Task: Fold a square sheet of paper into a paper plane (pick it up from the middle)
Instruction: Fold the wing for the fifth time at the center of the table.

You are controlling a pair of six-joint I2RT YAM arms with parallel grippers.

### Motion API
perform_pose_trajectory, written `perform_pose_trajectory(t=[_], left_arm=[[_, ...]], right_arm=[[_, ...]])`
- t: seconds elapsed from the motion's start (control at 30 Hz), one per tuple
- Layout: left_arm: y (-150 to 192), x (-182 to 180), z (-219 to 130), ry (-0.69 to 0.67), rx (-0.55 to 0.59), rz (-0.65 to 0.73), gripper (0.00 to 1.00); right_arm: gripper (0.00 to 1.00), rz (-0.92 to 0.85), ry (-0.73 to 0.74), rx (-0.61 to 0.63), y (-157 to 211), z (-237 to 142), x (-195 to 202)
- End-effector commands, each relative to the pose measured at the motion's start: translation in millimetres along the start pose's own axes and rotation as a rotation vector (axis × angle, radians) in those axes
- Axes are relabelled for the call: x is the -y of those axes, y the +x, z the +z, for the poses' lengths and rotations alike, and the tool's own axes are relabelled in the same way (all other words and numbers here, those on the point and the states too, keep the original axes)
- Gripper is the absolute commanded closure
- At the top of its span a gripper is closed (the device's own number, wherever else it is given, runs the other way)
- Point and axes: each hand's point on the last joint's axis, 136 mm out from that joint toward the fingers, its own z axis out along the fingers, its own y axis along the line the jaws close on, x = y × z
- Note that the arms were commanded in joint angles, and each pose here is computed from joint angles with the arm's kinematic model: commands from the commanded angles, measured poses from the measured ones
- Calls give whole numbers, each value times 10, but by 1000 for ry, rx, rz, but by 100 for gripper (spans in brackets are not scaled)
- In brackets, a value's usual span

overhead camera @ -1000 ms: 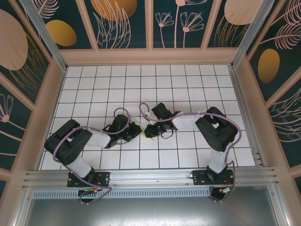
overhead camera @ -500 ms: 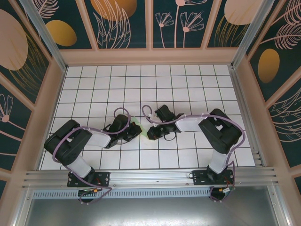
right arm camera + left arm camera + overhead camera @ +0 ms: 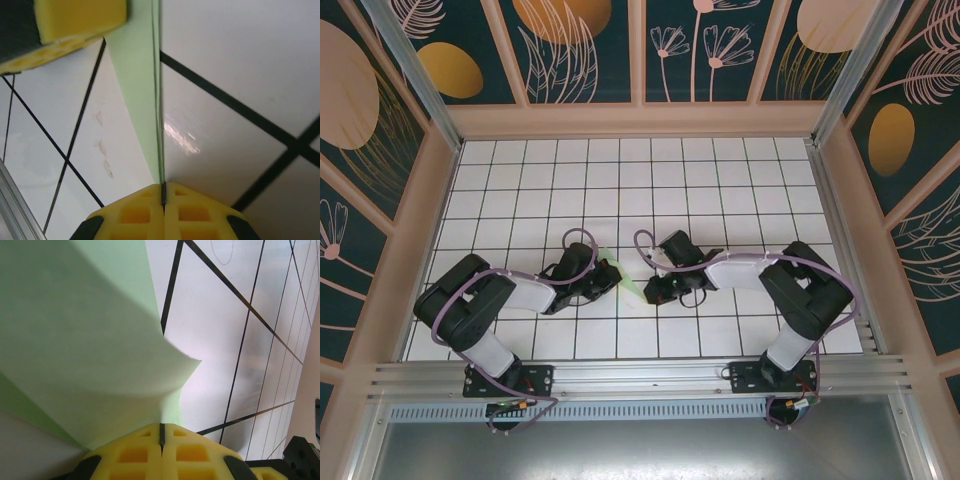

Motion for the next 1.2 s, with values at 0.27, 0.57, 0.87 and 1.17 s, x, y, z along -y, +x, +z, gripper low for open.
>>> perform_pose_trajectory(t=[0.27, 0.57, 0.87, 1.17], left_arm=[[21, -576, -35, -215, 23, 6, 96], [6, -467, -22, -176, 19, 22, 96], [-82, -239, -31, -120, 41, 67, 94], [-337, 3, -148, -143, 118, 196, 88]], right_arm=[[100, -32, 0, 91, -411, -159, -236], [100, -27, -52, 74, -569, 159, -310], [100, 8, 21, -18, -271, 322, -33], [100, 19, 113, -61, -104, 351, 204]])
